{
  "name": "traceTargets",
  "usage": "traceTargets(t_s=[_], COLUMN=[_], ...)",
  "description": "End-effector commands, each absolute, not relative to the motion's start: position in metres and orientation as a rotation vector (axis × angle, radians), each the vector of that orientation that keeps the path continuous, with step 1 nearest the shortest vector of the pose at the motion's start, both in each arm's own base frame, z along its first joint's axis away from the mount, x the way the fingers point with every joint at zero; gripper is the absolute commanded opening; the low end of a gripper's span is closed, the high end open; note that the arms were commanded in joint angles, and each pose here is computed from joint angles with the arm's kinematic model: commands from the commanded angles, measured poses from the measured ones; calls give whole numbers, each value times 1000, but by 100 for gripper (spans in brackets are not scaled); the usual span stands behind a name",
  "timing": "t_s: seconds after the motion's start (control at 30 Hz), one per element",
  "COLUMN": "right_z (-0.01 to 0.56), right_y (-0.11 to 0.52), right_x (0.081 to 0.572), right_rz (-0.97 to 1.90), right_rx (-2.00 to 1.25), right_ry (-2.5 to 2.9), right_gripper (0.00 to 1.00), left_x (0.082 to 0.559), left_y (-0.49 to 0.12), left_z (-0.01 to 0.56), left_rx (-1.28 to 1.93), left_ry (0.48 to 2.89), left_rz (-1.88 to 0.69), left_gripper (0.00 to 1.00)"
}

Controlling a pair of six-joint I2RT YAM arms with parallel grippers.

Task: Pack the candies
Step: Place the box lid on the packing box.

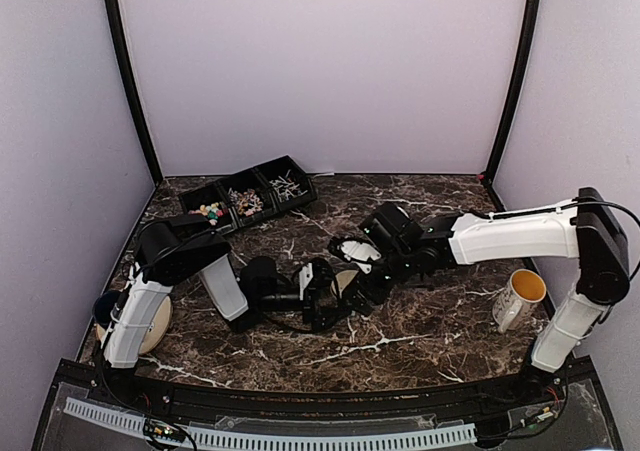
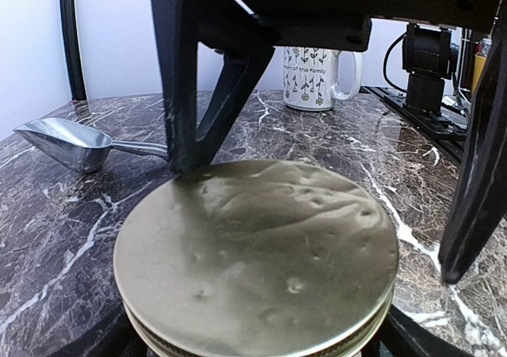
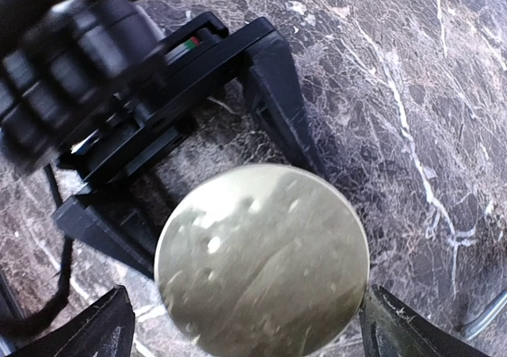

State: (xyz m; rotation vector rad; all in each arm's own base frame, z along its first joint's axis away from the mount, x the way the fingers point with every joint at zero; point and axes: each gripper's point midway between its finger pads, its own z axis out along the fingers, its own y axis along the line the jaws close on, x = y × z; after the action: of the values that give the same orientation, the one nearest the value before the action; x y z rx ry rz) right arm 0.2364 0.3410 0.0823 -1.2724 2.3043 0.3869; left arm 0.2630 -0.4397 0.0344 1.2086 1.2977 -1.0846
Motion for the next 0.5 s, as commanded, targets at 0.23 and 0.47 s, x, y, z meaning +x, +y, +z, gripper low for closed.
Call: traceTargets(t_s=[0.23, 0.47], right_z=[99, 113], right_y=[333, 332], right_x=[225, 227], right_rz=[422, 477], right_rx=[-1368, -1424], right_ry=[2135, 1934], right_gripper=[97, 97], left_x=[243, 238], left_y=[-424, -421], left_z=[-25, -24], left_rx=[1316, 1339], left_ry=[1450, 1430], left_rz=[-1094, -1140], left_gripper=[92, 89])
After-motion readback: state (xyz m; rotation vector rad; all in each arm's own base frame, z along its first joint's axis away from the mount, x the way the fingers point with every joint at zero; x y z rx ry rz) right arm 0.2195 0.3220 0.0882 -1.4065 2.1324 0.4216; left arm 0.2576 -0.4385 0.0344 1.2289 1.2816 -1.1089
